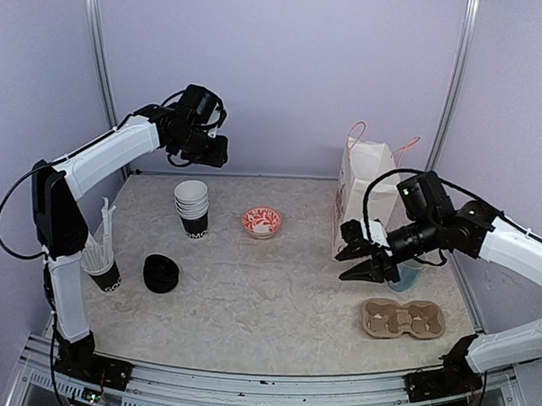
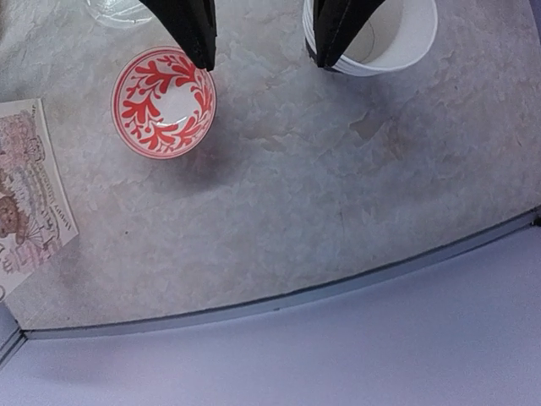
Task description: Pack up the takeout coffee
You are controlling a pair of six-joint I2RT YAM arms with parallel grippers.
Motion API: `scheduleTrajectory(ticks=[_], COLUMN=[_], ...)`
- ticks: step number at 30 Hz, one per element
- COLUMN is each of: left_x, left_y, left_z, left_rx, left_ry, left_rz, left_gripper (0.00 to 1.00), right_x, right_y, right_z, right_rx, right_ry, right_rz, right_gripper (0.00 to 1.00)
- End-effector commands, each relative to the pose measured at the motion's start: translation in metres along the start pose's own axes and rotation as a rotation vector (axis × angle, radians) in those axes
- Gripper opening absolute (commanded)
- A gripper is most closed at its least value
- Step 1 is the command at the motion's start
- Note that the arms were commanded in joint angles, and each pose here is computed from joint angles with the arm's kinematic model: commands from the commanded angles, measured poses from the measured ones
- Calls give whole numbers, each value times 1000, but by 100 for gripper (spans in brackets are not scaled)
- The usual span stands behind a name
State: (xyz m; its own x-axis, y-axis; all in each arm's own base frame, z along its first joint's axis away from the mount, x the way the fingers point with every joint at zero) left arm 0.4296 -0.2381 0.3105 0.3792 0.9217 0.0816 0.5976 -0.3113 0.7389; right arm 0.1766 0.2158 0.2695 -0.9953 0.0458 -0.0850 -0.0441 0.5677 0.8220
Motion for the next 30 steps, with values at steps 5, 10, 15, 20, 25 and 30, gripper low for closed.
scheduleTrajectory(ticks=[5, 10, 15, 20, 25, 30], left_x=[-4, -1, 1, 1, 3, 3], left_y=[-50, -68, -67, -65, -63, -67], left_z=[7, -4, -1, 11, 24, 34], left_rx=[307, 373, 368, 365, 382, 401], left_ry=[76, 106, 124, 140, 145, 130], left_rz=[-35, -25, -9, 17, 25, 21], left_gripper=[38, 36, 36, 35, 25, 19], right_x=[5, 6, 11, 11, 10, 9], right_y=[-33, -47, -50, -53, -56, -58], right_z=[60, 82, 86, 90, 90, 91], right_rx=[43, 103, 108, 129, 145, 151], right_ry=[70, 57, 70, 66, 42, 38], right_rz=[-82, -82, -84, -84, -90, -90], right_gripper=[36, 33, 33, 33, 32, 31])
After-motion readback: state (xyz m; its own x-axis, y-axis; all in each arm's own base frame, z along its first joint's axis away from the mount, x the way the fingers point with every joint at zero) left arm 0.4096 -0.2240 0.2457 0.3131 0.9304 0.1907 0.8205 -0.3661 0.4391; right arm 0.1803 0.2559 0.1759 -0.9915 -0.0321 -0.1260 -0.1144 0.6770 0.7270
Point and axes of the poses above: each gripper's point midway between its finger pads, its own z axis out along the fingers, its own x axis along the line the jaws close on, y = z × x, the point moved 7 cm from there along -z, back along the fingers, and after that the axes turned 9 degrees about z, right-handed, at the moved point
